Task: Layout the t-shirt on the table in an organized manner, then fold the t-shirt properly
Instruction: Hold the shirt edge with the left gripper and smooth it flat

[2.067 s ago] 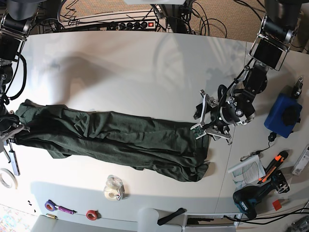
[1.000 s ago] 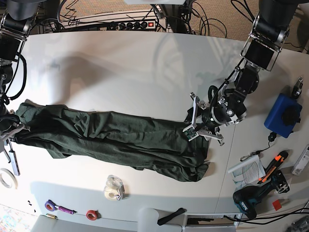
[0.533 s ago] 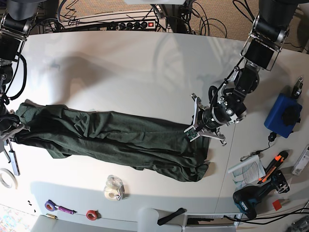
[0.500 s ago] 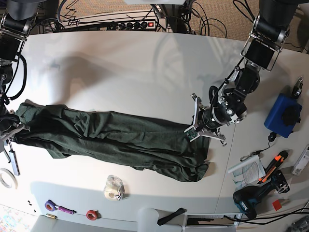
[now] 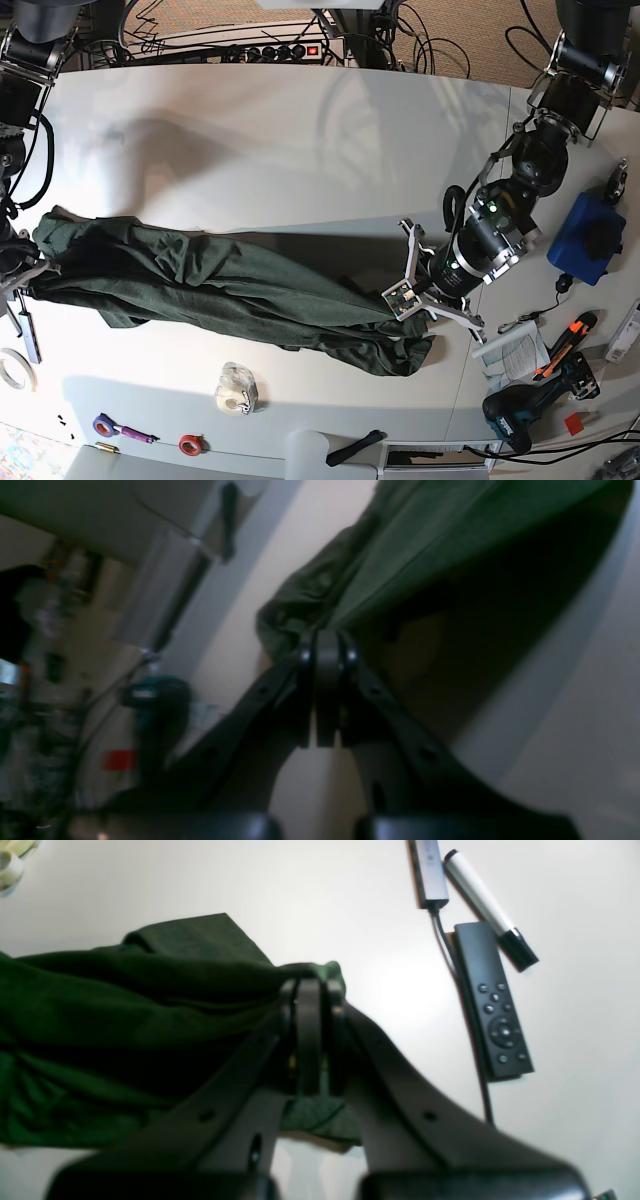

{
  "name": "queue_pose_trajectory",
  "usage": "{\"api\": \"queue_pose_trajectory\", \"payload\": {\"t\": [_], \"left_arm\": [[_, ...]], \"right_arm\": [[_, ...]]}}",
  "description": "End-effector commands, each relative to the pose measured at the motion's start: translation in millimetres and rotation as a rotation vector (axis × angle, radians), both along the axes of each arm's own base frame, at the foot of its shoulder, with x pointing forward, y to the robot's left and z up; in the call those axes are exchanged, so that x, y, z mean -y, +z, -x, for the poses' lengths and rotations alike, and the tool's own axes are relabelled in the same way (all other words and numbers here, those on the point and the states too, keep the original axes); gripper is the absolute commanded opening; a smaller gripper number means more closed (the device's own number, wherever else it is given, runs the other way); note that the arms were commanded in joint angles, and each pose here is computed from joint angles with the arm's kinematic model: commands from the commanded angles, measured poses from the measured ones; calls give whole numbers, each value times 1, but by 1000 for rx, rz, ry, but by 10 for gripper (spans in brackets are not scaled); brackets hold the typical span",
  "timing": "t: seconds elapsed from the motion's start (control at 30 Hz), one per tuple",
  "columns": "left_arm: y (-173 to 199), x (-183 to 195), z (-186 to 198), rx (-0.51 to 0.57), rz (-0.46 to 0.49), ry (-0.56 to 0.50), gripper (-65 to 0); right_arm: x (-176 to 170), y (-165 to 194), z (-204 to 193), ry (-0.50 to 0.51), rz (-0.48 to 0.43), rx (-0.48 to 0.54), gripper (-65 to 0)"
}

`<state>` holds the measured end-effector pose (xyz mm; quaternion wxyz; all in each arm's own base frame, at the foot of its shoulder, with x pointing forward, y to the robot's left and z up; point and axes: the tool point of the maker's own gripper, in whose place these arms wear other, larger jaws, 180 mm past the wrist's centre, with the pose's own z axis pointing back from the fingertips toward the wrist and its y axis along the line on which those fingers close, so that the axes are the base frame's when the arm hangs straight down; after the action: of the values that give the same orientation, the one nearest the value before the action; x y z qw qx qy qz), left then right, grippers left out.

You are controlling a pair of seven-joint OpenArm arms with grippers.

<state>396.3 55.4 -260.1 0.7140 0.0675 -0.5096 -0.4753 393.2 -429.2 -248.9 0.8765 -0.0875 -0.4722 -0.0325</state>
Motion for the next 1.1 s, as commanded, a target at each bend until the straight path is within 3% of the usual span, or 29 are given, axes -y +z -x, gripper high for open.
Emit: {"api": "queue_pose_trajectory", "payload": {"t": [0.0, 0.07, 0.23, 0.3, 0.43, 0.47, 0.57, 0.6, 0.77, 1.0, 1.07], "left_arm": [[27, -3, -12, 92, -6, 9, -650], [41, -10, -23, 148, -48, 31, -650], [72, -25, -50, 215, -33, 109, -650], [61, -20, -50, 143, -2, 80, -650], [-6, -7, -22, -139, -5, -65, -650], [-23, -6, -12, -196, -12, -93, -602], [-65, -3, 13, -310, -14, -136, -327], [-74, -4, 17, -330, -5, -127, -291], [-101, -4, 16, -355, 24, -81, -288], [-95, -2, -4, -271, 51, -19, -291], [-93, 0, -4, -264, 60, -26, -326]], "right_arm": [[9, 41, -12, -1, 23, 102, -650], [7, 63, -23, 5, 11, 159, -650], [7, 116, -43, 3, 8, 274, -650], [7, 125, -46, 0, 3, 277, -650], [7, 121, -45, 0, 0, 259, -650], [6, 118, -44, 1, 0, 255, -650], [4, 109, -43, 5, -6, 237, -650], [2, 108, -44, 7, -9, 237, -650], [-10, 98, -48, 21, -41, 236, -650], [-24, 89, -54, 57, -61, 232, -650], [-25, 88, -54, 57, -63, 230, -650]]}}
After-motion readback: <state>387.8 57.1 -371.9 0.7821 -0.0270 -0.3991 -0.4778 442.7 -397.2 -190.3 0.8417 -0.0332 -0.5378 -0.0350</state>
